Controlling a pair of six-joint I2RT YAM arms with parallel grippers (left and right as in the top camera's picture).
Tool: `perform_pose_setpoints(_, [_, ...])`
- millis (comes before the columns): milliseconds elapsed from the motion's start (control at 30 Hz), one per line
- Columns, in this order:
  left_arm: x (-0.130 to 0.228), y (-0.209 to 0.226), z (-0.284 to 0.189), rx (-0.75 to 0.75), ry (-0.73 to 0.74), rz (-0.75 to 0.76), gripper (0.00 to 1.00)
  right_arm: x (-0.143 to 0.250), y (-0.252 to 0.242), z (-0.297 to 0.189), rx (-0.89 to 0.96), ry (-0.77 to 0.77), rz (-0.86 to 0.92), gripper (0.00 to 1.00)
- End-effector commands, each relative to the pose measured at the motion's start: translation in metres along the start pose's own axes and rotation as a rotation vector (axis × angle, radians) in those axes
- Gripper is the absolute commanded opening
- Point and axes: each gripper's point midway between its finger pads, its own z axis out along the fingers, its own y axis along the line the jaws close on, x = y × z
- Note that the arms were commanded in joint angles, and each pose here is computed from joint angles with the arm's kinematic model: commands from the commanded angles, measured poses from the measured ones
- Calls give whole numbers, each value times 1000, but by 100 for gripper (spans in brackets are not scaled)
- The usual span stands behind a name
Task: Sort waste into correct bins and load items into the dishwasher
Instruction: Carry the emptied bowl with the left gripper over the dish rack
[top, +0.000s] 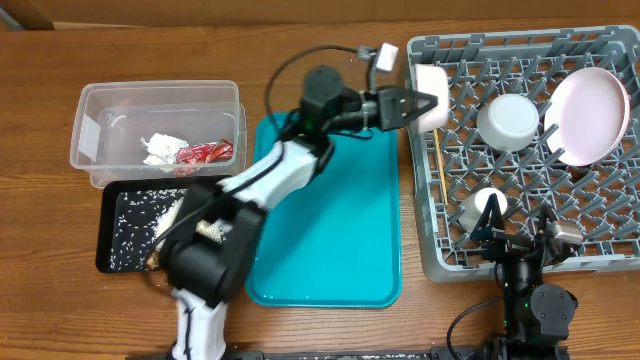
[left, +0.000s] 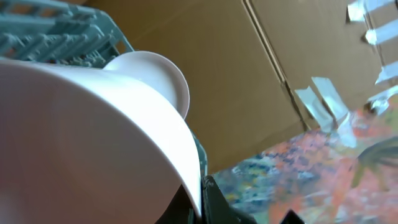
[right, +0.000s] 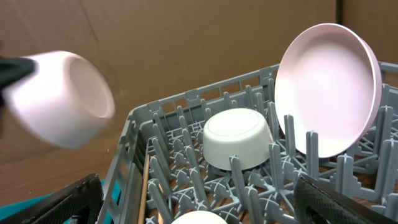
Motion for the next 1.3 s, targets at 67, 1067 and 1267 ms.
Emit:
perform_pose_setpoints(67, [-4, 9, 33, 47, 1, -175, 4, 1, -2, 0, 7, -7, 0, 100])
perform_pose_setpoints(1067, [-23, -11, 32, 158, -86, -122, 4, 1, -2, 0, 7, -7, 0, 100])
perform_pose_setpoints(1267, [-2, 10, 45, 74, -35, -151, 4, 1, -2, 0, 7, -7, 0, 100])
